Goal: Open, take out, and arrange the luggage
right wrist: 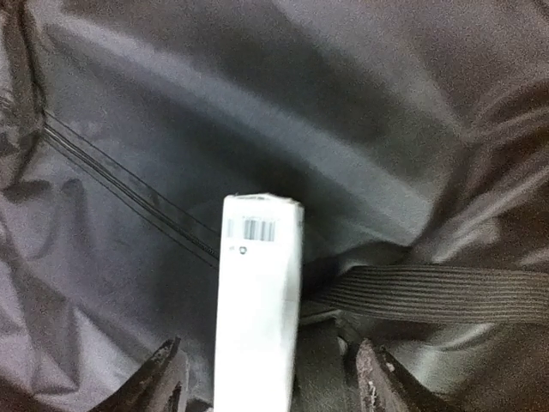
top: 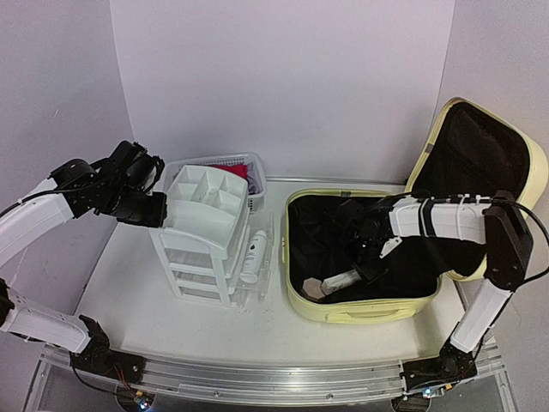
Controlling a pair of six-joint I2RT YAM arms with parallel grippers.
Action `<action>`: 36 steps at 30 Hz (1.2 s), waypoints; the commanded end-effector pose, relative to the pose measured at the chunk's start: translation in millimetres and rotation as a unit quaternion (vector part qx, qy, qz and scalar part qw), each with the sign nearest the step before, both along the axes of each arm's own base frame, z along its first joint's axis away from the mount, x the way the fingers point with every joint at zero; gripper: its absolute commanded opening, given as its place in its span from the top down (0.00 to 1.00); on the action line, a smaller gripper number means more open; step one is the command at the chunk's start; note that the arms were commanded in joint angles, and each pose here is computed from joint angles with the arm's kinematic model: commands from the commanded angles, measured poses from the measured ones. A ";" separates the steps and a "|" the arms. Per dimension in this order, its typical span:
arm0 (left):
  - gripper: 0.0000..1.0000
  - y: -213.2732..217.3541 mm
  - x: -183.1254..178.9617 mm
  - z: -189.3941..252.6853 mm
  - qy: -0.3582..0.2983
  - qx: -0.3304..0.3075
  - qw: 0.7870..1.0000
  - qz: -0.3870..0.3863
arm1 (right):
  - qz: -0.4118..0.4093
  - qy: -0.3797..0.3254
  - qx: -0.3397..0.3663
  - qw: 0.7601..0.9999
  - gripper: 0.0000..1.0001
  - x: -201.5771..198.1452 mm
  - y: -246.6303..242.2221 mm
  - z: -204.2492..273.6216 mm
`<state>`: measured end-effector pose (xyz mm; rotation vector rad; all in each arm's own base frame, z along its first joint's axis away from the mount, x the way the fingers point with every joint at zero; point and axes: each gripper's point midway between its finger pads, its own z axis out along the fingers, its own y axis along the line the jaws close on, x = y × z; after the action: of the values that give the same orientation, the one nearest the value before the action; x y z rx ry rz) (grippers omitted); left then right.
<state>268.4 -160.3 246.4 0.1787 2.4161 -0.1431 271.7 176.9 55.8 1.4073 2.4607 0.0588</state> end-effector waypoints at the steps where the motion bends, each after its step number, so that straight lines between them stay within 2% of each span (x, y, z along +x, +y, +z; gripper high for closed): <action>1: 0.83 5.0 -10.5 -12.5 0.028 0.018 0.999 -0.010 | 0.004 0.009 0.024 1.000 0.39 14.6 21.9 -12.4; 4: 0.83 7.5 -10.8 -16.7 0.031 0.024 0.999 -0.006 | 0.004 0.015 0.034 0.999 0.47 16.8 28.8 -18.7; 8: 0.83 11.2 -12.5 -15.9 0.027 0.023 0.999 0.001 | 0.005 0.011 0.035 0.999 0.64 17.7 28.7 -16.1; 13: 0.83 12.0 -12.3 -12.0 0.021 0.021 1.000 0.002 | 0.007 -0.009 0.040 0.999 0.75 18.6 25.6 -2.8; 19: 0.83 11.3 -11.3 -13.1 0.023 0.023 0.999 0.001 | 0.033 -0.037 0.045 0.998 0.77 21.5 25.6 19.7; 25: 0.83 14.0 -11.3 -13.2 0.020 0.024 0.999 0.008 | 0.136 -0.097 0.024 0.986 0.77 39.4 41.4 66.2; 29: 0.83 13.1 -11.3 -14.9 0.023 0.023 0.999 0.008 | 0.229 -0.158 0.038 0.960 0.76 51.8 93.2 104.6; 36: 0.84 12.8 -11.8 -14.7 0.024 0.021 0.999 0.008 | 0.347 -0.219 0.095 0.907 0.76 45.6 196.3 134.8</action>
<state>267.2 -158.6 245.9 0.1620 2.4115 -0.1490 313.7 317.7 164.6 0.6500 2.5081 0.5519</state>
